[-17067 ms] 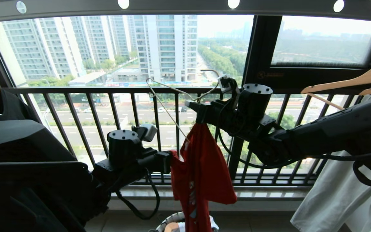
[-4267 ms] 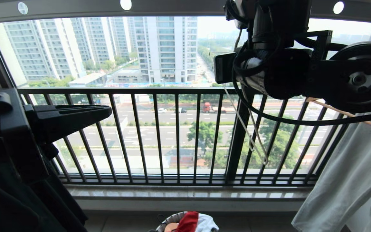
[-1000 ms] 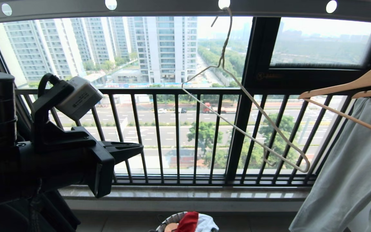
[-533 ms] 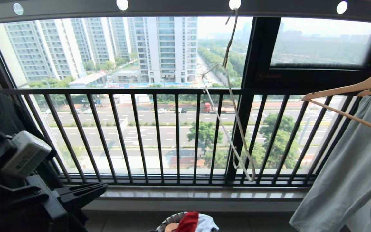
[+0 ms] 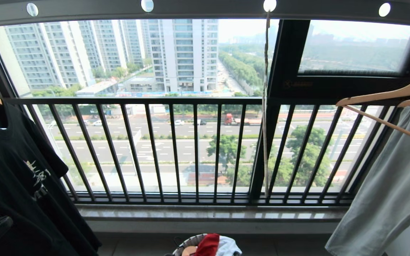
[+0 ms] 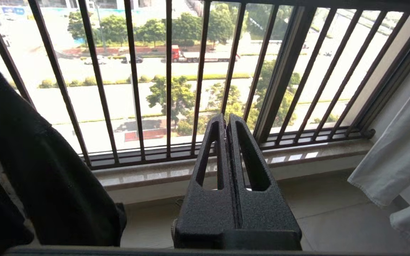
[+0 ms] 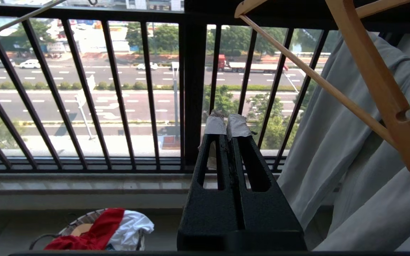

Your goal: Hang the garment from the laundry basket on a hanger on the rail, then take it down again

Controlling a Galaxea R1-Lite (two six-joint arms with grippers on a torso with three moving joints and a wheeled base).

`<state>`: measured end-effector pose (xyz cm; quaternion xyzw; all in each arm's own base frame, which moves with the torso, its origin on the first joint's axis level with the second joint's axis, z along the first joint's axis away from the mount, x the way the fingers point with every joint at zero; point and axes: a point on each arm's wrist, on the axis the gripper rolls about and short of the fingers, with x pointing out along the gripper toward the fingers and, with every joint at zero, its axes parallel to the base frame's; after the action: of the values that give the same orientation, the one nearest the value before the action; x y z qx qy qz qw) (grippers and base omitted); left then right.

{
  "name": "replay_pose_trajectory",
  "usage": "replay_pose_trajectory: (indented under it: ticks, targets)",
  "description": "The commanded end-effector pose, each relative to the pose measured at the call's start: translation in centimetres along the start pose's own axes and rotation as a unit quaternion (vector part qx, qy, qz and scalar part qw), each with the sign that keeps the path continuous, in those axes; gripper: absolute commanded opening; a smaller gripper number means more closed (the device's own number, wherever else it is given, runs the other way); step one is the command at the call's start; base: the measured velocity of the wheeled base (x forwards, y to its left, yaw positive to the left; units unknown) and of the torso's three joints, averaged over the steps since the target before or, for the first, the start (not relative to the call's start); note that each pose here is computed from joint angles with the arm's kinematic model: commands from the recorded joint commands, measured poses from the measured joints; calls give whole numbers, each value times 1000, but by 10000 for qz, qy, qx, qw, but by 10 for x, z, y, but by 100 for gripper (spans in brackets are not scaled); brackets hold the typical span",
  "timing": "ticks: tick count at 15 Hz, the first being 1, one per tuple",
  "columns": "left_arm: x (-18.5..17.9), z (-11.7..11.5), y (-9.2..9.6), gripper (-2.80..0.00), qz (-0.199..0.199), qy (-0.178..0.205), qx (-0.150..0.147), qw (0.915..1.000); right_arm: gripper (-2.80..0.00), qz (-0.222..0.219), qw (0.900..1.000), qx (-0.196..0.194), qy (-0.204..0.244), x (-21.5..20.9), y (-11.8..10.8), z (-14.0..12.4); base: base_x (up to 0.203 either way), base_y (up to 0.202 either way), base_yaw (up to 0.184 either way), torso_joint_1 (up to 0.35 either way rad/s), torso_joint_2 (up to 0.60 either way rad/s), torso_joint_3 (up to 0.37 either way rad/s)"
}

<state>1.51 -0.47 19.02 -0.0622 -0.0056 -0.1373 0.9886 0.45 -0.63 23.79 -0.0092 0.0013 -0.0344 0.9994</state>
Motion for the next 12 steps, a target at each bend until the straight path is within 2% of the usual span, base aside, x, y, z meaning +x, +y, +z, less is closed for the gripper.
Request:
replay_pose_trajectory:
  ticks: [1,2,3,4,5,7,9,10,11,12]
  targets:
    - [-30,-13,0,-280,530,-586,19,9969,-280,-461,9983,53,-356,-25,-6,-14,0,0,0,0,0,0]
    - [-28,-21,3,-280,976,-465,-4,9941,-280,-544,9977,29,-415,-31,-7,-22,0,0,0,0,0,0]
    - [-26,-27,5,-280,1182,-357,13,9923,-280,-603,9974,-13,-386,-36,-8,-32,0,0,0,0,0,0]
    - [-27,-26,5,-280,1301,-395,1,9907,-280,-780,9968,-85,-163,-33,-7,-45,0,0,0,0,0,0]
    - [-30,-16,4,-280,1393,-559,-9,9887,-280,-1128,9935,-118,-89,-32,-8,-48,0,0,0,0,0,0]
    - [-36,7,0,-280,1563,-725,3,9850,-280,-1400,9899,-189,-67,-31,-7,-40,0,0,0,0,0,0]
    - [-43,16,-3,-280,1617,-580,5,9851,-280,-1613,9864,-314,76,-28,-5,-41,0,0,0,0,0,0]
    - [-43,10,-3,-280,1652,-521,3,9849,-280,-1611,9864,-319,79,-30,-6,-48,0,0,0,0,0,0]
    - [-42,-7,-1,-280,1747,-359,6,9840,-280,-1628,9859,-359,147,-32,-5,-60,0,0,0,0,0,0]
    - [-47,-19,-2,-280,1691,-407,18,9847,-280,-1678,9847,-405,226,-32,-5,-72,0,0,0,0,0,0]
